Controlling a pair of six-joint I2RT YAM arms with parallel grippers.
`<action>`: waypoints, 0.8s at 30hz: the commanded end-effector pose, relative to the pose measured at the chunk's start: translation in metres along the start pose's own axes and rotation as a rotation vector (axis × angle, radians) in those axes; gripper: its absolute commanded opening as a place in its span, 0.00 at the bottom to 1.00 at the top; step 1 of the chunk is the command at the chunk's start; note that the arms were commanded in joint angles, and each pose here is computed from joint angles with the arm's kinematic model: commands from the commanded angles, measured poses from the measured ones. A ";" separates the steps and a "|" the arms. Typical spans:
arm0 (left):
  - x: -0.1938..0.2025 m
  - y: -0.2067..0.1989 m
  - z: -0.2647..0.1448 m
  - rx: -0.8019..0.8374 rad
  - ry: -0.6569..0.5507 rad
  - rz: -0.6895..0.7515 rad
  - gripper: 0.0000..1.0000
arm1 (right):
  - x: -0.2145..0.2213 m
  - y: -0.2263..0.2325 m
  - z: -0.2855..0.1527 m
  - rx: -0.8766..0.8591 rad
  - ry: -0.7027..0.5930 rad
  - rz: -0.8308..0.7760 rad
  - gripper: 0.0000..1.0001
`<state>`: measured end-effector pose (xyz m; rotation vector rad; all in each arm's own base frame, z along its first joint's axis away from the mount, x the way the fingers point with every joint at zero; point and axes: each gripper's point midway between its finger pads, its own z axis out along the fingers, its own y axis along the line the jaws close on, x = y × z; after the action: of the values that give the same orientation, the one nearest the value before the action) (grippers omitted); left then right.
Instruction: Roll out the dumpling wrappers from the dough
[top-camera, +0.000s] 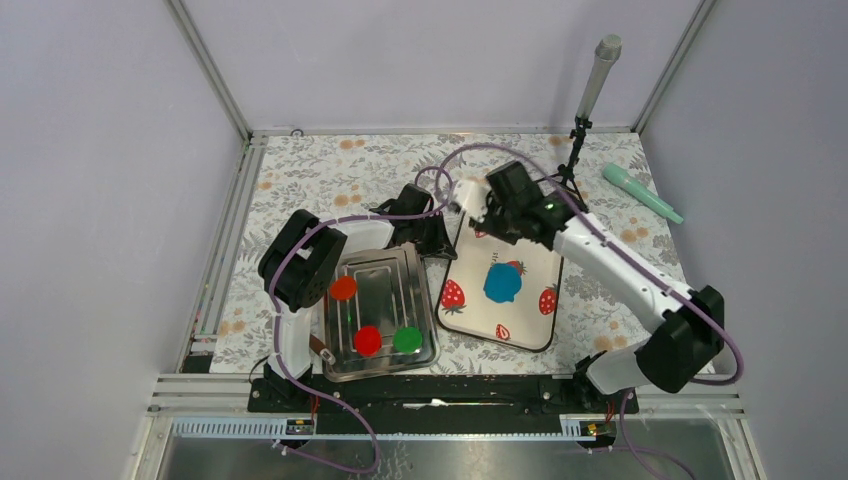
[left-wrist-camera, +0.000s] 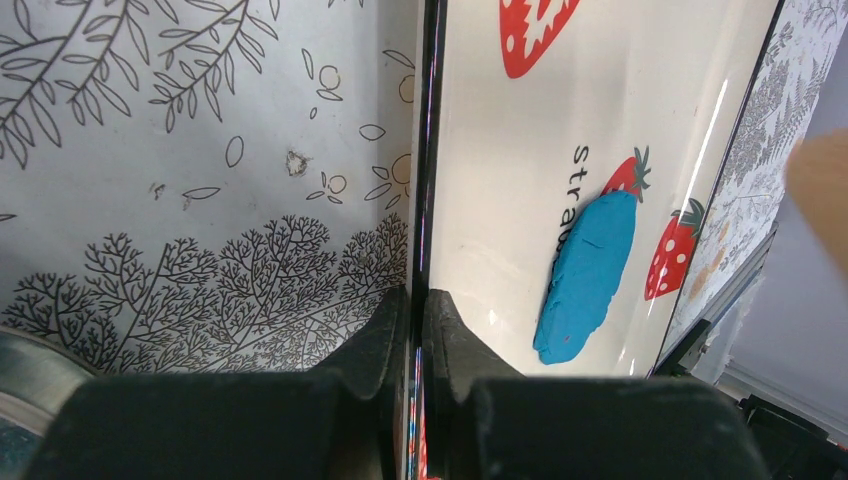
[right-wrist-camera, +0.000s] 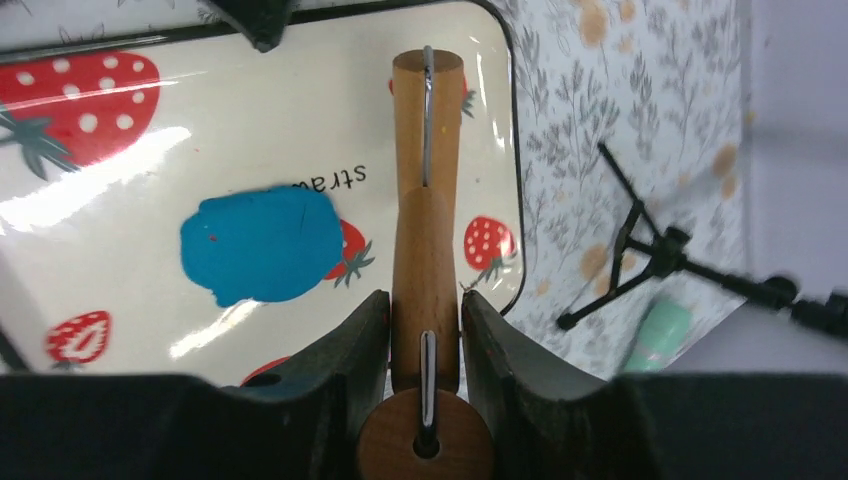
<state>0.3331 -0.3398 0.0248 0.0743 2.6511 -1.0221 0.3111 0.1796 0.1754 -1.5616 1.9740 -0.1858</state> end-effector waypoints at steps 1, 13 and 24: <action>0.015 0.037 0.009 -0.126 0.039 -0.051 0.00 | 0.029 0.010 -0.040 -0.145 0.031 0.473 0.00; 0.014 0.038 0.006 -0.131 0.036 -0.047 0.00 | 0.051 0.043 -0.034 -0.541 -0.086 1.368 0.00; 0.014 0.042 0.005 -0.137 0.042 -0.058 0.00 | 0.076 0.039 -0.005 -0.453 0.024 1.449 0.00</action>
<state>0.3332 -0.3395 0.0249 0.0667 2.6536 -1.0243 0.2561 0.1222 0.1335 -0.0587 2.7497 0.8715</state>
